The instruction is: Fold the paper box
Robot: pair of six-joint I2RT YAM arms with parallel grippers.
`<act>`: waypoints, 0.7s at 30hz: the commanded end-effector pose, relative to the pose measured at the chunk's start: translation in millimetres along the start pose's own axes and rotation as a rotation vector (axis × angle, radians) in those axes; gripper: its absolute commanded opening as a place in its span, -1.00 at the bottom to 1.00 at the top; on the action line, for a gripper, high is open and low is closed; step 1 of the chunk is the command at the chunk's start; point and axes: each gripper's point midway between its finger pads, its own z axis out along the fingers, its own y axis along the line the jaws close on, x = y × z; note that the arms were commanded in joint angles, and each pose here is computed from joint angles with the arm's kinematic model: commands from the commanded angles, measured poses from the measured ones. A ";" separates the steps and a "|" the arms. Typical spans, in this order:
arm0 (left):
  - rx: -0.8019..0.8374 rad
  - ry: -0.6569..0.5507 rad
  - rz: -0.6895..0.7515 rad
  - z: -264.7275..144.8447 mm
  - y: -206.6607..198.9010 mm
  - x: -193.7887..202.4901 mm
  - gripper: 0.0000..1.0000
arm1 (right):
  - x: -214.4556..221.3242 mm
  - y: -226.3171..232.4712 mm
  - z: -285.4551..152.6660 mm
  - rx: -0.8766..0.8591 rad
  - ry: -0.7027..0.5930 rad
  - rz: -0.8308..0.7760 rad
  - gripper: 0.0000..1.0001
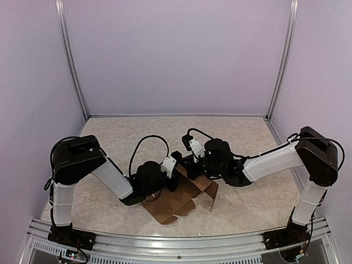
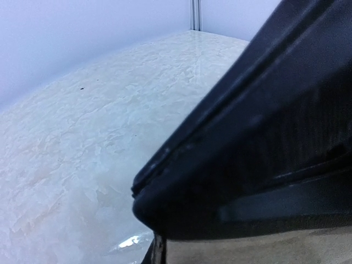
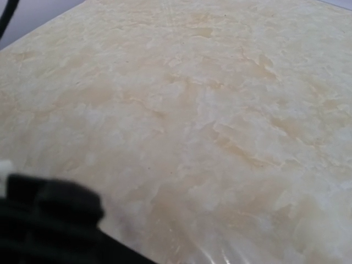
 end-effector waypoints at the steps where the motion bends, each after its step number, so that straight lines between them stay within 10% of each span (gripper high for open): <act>1: -0.007 -0.007 0.014 -3.2 0.2 -2.7 -0.92 | 20.7 -0.5 2.9 0.011 0.075 0.008 -1.00; 21: -0.144 0.000 -0.001 -15.8 25.3 -6.1 -1.00 | -12.8 2.1 -16.2 0.022 0.026 0.019 -1.00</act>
